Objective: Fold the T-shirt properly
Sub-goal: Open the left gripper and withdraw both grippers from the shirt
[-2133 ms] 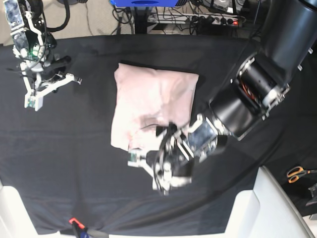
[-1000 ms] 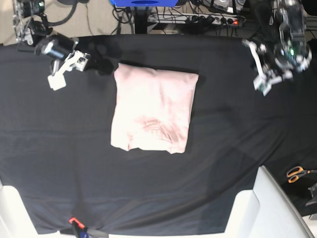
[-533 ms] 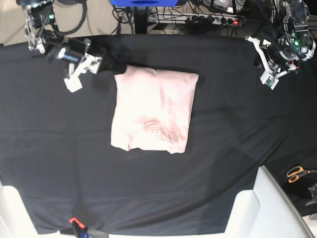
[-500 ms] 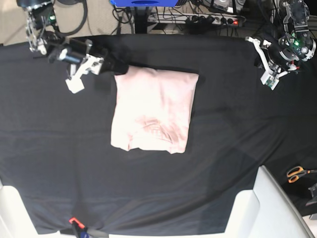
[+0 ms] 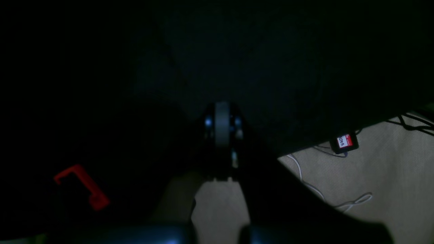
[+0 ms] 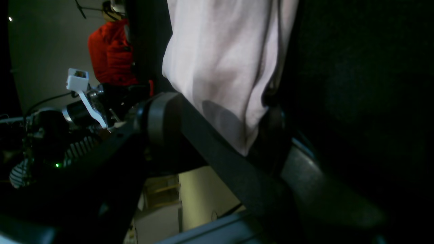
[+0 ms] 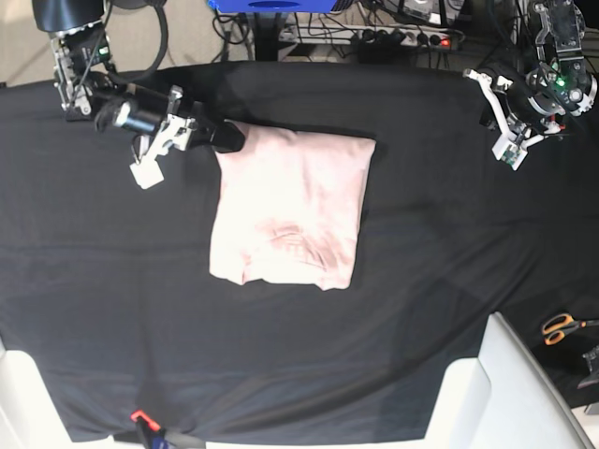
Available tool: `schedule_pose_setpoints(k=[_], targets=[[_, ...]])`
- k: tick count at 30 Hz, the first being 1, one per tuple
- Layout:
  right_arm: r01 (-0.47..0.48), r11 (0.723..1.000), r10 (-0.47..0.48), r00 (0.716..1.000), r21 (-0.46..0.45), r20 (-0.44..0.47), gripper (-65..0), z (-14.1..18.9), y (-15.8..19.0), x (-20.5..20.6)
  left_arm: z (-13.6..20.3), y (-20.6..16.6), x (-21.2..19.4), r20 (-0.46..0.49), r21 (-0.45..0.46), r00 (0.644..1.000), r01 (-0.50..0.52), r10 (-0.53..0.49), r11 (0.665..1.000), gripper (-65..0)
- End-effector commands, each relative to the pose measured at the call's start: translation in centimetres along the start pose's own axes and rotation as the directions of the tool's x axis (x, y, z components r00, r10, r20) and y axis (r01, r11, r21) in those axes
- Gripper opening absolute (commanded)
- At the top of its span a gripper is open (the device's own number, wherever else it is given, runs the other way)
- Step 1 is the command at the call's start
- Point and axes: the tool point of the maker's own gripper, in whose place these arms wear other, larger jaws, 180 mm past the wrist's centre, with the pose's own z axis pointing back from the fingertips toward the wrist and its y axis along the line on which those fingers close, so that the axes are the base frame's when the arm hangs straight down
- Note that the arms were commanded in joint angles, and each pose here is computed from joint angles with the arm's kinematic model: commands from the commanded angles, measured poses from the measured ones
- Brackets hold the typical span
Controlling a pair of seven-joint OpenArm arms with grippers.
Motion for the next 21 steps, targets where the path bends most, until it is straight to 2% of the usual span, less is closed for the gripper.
schedule_pose_setpoints(k=[1, 16, 18, 21], targets=[[0.001, 1.0, -0.001, 1.0, -0.012, -0.007, -30.3, 0.1, -0.2, 0.0, 0.5, 0.8, 0.7, 0.025, 0.02, 1.0, 0.006, -0.006, 1.0, -65.0], [0.019, 1.0, -0.019, 1.0, -0.017, -0.018, -30.8, 0.0, -0.7, -0.6, 0.5, 0.8, 0.8, 0.026, 0.02, 1.0, 0.006, -0.006, 1.0, -65.0], [0.019, 1.0, -0.02, 0.999, -0.017, -0.041, -31.1, 0.0, -0.7, -1.0, 0.5, 0.8, 0.8, 0.026, 0.02, 1.0, 0.006, -0.006, 1.0, -65.0], [0.02, 1.0, -0.021, 0.998, -0.015, -0.057, -38.9, 0.0, -0.6, -1.2, 0.5, 0.8, 0.8, 0.026, 0.02, 1.0, 0.006, -0.006, 1.0, -65.0]])
